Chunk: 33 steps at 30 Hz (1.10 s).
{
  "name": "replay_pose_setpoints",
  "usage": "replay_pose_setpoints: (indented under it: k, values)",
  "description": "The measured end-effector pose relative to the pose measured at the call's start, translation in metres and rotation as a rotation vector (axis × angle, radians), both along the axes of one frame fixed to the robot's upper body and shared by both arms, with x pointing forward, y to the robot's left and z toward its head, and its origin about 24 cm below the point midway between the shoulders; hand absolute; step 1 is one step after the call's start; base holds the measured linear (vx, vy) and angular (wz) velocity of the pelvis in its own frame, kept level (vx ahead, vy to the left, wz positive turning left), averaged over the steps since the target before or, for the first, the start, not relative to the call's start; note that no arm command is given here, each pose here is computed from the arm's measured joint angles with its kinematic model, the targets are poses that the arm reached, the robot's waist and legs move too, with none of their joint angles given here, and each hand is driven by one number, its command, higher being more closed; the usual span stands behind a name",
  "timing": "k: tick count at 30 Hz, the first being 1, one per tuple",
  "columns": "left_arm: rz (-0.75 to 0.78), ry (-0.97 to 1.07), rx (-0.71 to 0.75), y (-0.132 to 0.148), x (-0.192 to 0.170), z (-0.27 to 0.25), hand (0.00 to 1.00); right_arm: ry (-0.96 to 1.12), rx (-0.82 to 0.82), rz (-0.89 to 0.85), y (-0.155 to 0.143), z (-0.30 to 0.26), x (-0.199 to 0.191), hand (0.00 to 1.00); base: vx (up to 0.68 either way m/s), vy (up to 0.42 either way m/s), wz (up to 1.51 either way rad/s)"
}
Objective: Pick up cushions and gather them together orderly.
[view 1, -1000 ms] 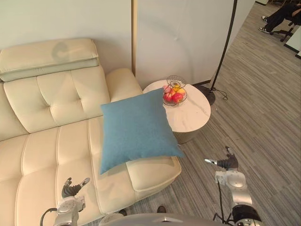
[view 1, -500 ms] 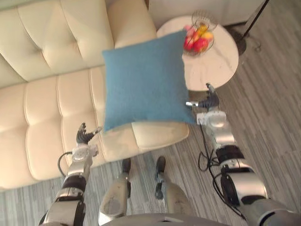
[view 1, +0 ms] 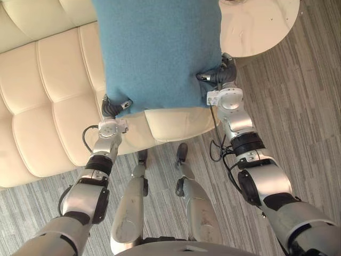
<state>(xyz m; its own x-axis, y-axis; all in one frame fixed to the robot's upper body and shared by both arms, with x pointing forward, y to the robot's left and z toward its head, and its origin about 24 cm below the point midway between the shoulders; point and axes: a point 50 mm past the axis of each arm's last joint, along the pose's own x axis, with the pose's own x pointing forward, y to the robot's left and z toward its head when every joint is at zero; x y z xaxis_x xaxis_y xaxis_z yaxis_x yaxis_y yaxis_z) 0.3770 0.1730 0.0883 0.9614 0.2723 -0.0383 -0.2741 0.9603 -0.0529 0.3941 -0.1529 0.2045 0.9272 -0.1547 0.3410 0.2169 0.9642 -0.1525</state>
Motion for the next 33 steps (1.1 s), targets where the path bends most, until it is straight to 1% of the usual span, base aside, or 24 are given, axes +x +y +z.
replay_pose_setpoints:
  k: [7,10,12,15,16,19,24,25,29,33]
  values:
    - [0.010,-0.083,-0.007,0.001,0.003,0.022,1.00,-0.098,0.033,0.056,0.010,0.010,-0.013,1.00,0.00,0.000,0.00]
    - [0.007,-0.110,-0.009,0.001,0.003,0.029,1.00,-0.091,0.059,0.075,0.011,-0.002,-0.021,1.00,0.04,-0.002,0.03]
    - [-0.001,-0.149,-0.005,-0.001,-0.004,0.031,1.00,-0.066,0.086,0.092,0.014,-0.025,-0.033,1.00,0.06,0.001,0.00]
    - [-0.008,-0.175,-0.009,-0.001,-0.013,0.030,1.00,-0.032,0.109,0.092,0.014,-0.044,-0.045,1.00,0.06,0.007,0.00]
    - [-0.014,-0.185,-0.009,-0.001,-0.021,0.026,1.00,-0.007,0.125,0.091,0.013,-0.058,-0.053,1.00,0.07,0.008,0.00]
    - [-0.030,-0.191,0.008,-0.003,-0.037,0.016,1.00,0.020,0.140,0.087,0.013,-0.075,-0.069,1.00,0.07,0.005,0.01]
    - [-0.044,-0.182,0.044,-0.010,-0.076,-0.006,1.00,0.065,0.174,0.073,0.005,-0.103,-0.108,1.00,0.08,0.007,0.07]
    - [-0.046,-0.149,0.041,-0.012,-0.093,-0.019,1.00,0.114,0.186,0.066,0.002,-0.119,-0.121,1.00,0.09,0.020,0.13]
    - [-0.072,-0.052,0.032,-0.021,-0.130,-0.048,1.00,0.208,0.171,0.039,-0.005,-0.146,-0.152,1.00,0.10,0.023,0.12]
    - [-0.069,-0.020,0.007,-0.022,-0.152,-0.056,1.00,0.233,0.169,0.038,-0.004,-0.152,-0.168,1.00,0.01,0.023,0.17]
